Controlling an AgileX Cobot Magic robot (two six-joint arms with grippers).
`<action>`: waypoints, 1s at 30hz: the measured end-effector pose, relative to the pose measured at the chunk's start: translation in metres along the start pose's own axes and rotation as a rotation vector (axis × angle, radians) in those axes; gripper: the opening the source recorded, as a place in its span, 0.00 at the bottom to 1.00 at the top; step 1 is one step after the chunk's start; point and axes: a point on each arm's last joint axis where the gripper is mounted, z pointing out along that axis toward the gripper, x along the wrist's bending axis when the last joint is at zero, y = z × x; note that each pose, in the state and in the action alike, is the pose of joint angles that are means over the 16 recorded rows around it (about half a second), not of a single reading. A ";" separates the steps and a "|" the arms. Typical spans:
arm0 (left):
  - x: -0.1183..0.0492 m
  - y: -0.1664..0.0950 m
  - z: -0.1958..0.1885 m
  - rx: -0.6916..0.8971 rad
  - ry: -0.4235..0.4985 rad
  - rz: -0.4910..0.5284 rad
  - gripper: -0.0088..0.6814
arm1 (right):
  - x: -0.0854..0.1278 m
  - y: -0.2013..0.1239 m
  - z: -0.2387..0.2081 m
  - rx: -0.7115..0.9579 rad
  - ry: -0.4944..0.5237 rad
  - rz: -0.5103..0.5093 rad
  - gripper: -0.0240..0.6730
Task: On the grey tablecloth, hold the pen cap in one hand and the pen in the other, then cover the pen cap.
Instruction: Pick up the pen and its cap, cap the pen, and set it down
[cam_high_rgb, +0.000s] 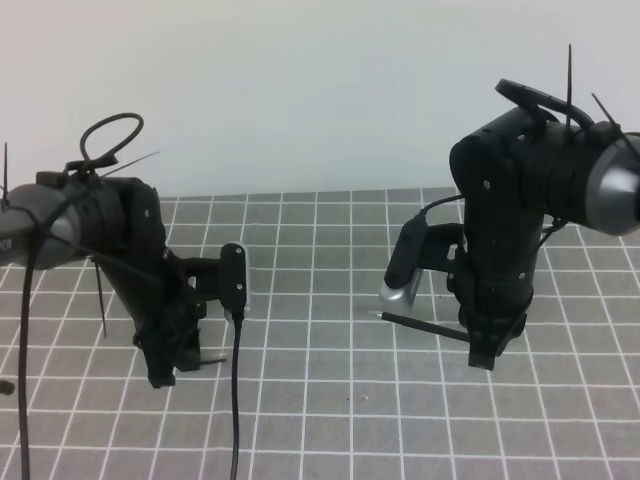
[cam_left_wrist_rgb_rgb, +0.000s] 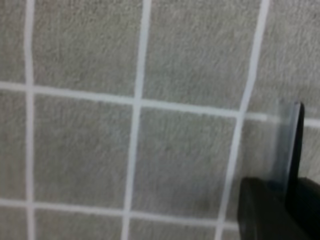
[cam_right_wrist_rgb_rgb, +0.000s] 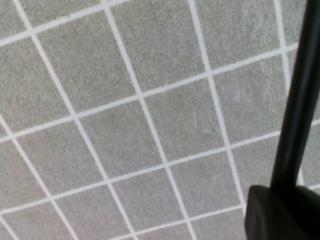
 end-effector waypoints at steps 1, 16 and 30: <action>0.001 0.001 -0.004 -0.002 0.009 0.002 0.15 | 0.000 0.000 0.000 0.003 0.002 0.000 0.10; -0.016 0.016 -0.113 -0.125 0.260 0.049 0.12 | 0.008 -0.005 -0.023 -0.063 0.083 0.064 0.13; -0.111 -0.011 -0.166 -0.220 0.671 0.223 0.12 | 0.045 -0.010 -0.052 -0.176 0.245 0.153 0.11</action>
